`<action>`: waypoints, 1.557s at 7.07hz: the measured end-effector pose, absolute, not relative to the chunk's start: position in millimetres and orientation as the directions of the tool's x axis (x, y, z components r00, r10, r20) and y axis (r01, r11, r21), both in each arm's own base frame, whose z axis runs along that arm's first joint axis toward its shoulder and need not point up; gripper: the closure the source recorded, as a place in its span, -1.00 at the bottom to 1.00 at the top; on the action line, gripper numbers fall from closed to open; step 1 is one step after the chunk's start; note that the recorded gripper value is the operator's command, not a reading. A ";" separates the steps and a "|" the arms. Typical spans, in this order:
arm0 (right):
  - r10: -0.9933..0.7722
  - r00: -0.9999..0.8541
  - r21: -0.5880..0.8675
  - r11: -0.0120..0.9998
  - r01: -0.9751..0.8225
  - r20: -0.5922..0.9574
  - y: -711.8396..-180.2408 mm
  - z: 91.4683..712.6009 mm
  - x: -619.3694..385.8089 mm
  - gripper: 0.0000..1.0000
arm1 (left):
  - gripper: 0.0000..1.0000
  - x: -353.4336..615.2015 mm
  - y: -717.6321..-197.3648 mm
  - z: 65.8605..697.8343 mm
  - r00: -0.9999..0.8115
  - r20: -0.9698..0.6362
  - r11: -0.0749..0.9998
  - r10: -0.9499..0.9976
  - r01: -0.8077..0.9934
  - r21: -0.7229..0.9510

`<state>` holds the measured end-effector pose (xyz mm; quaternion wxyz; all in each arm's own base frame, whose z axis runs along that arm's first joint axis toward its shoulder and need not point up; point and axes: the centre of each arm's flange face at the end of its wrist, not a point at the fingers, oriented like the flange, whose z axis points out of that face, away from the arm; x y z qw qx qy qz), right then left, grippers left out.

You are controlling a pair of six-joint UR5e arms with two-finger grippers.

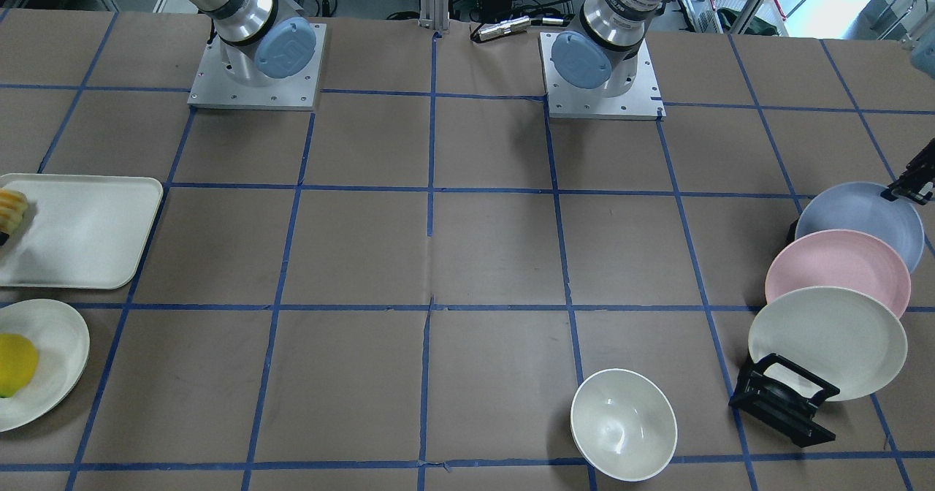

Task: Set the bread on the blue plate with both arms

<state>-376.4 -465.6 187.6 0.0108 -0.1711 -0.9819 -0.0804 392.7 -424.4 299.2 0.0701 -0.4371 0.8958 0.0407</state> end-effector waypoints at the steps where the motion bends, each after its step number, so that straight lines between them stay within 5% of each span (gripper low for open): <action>1: 0.333 -0.941 0.159 0.928 0.337 0.050 -464.9 187.9 -376.4 0.59 | 1.00 392.1 -423.9 303.7 -0.608 -0.162 0.615 -0.777 -0.788 0.005; 2: 0.333 -0.942 0.164 0.927 0.336 0.049 -464.3 188.6 -376.0 1.00 | 1.00 391.8 -423.7 305.6 -0.607 -0.162 0.615 -0.778 -0.789 0.002; 6: 0.333 -0.942 0.163 0.927 0.337 0.049 -464.5 205.5 -372.7 1.00 | 1.00 397.7 -426.0 366.5 -0.610 -0.207 0.629 -0.765 -0.776 -0.040; 11: 0.237 -0.971 0.157 0.958 0.239 0.030 -479.7 320.9 -290.2 1.00 | 1.00 368.6 -390.6 477.3 -0.661 -0.327 0.713 -0.675 -0.698 -0.062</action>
